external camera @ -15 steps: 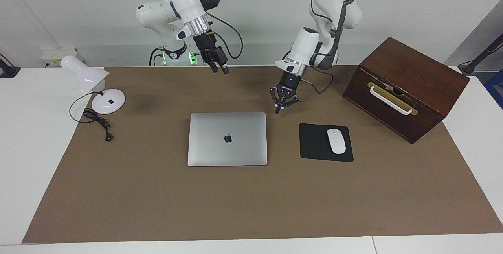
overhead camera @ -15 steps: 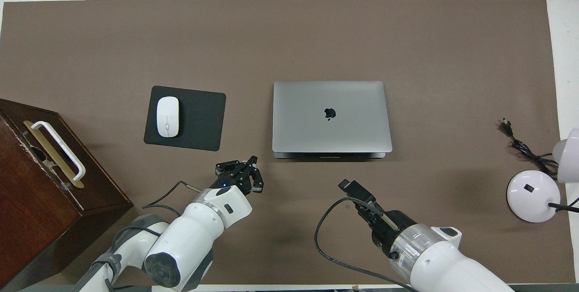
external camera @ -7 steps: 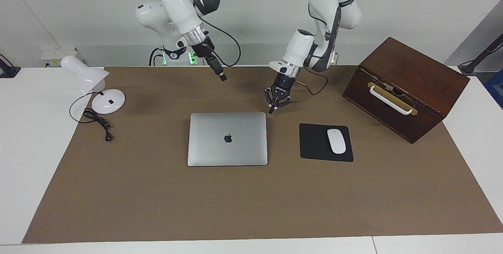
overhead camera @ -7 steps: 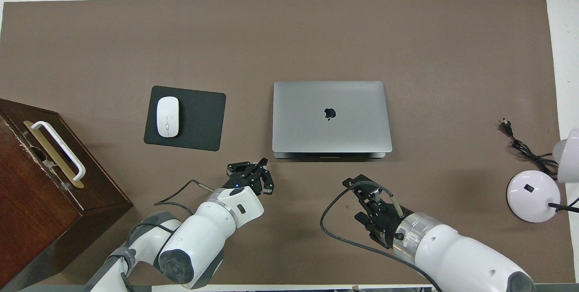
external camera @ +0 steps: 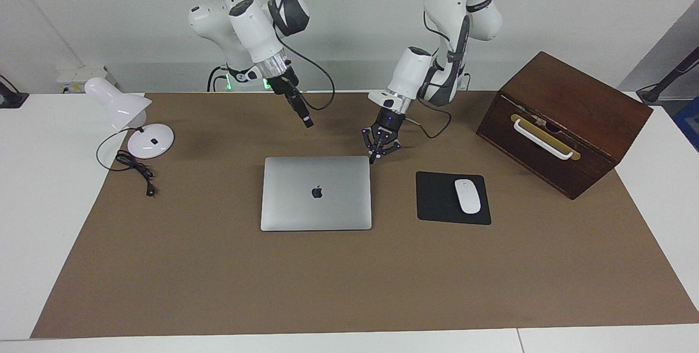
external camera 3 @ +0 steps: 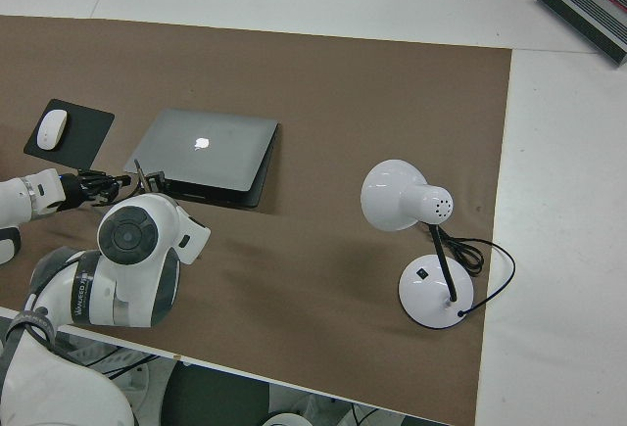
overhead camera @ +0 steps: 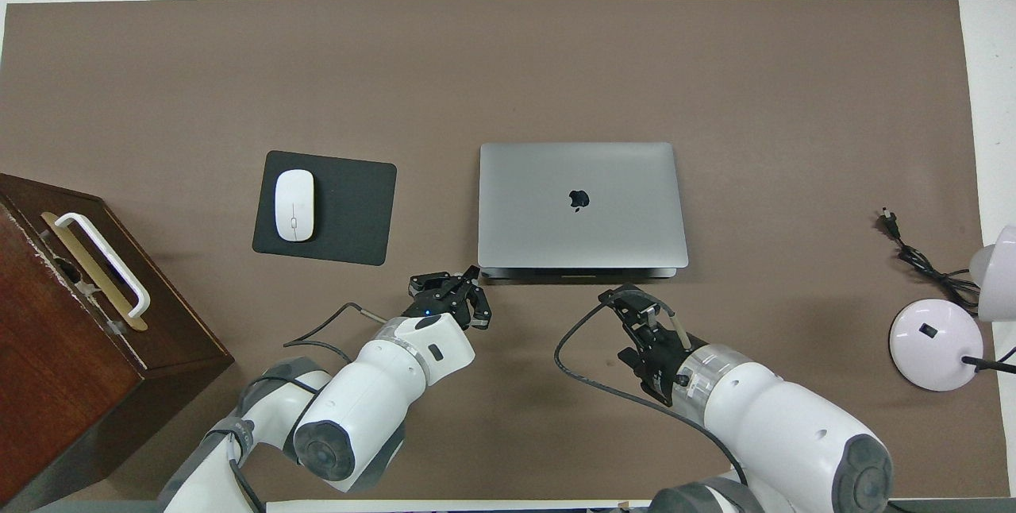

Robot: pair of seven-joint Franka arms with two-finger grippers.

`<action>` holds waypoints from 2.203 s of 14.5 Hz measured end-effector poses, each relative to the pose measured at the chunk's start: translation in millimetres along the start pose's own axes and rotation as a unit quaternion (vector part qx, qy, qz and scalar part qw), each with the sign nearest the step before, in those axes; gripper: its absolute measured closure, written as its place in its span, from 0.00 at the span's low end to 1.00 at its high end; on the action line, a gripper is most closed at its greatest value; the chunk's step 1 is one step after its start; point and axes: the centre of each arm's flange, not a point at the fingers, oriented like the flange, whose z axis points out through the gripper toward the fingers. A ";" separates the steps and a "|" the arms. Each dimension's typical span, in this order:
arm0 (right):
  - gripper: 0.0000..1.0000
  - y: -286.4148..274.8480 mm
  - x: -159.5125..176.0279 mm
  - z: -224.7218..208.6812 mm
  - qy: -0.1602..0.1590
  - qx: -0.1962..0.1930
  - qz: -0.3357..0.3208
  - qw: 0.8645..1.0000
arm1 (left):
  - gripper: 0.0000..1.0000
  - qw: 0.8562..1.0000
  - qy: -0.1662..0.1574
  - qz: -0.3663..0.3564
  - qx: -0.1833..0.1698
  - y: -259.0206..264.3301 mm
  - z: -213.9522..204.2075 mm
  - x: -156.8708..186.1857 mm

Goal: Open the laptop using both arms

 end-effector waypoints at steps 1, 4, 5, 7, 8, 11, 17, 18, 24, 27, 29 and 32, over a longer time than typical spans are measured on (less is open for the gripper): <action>0.00 -2.3 3.4 3.9 0.009 0.012 -0.016 1.000 | 0.99 1.000 0.001 0.000 0.000 0.5 1.2 1.6; 0.00 -6.2 12.9 13.4 0.038 0.042 -0.063 0.996 | 0.99 1.000 0.003 0.000 -0.001 2.1 8.8 6.9; 0.00 -7.2 15.6 15.9 0.047 0.051 -0.077 0.995 | 0.99 1.000 0.003 0.000 -0.001 2.5 12.3 8.0; 0.00 -8.9 20.5 20.3 0.065 0.067 -0.102 0.990 | 0.99 1.000 0.002 0.000 -0.001 2.9 17.3 9.1; 0.00 -9.3 21.9 22.6 0.072 0.073 -0.108 0.989 | 0.99 1.000 0.002 0.000 -0.001 3.1 18.5 9.6; 0.00 -7.4 13.0 33.4 0.083 0.088 -0.126 0.985 | 0.99 1.000 0.003 0.000 -0.001 3.6 21.3 11.3; 0.00 1.0 7.7 55.3 0.092 0.086 -0.136 0.983 | 0.99 1.000 -0.002 0.000 0.001 2.5 29.6 9.1; 0.00 2.0 8.2 57.8 0.095 0.087 -0.137 0.982 | 0.99 1.000 -0.001 0.000 0.001 2.5 31.4 9.2; 0.00 5.4 6.4 78.8 0.101 0.083 -0.141 0.981 | 0.99 1.000 0.000 0.000 0.001 2.8 33.2 11.0; 0.00 1.5 6.2 86.3 0.103 0.085 -0.141 0.981 | 0.99 1.000 0.000 0.003 0.001 2.8 33.4 10.9; 0.00 1.2 6.3 89.5 0.103 0.084 -0.140 0.981 | 0.99 1.000 0.000 0.005 0.001 2.8 33.5 10.9; 0.00 -3.6 4.7 89.4 0.102 0.088 -0.140 0.981 | 0.99 1.000 0.000 0.009 0.001 2.8 33.6 10.8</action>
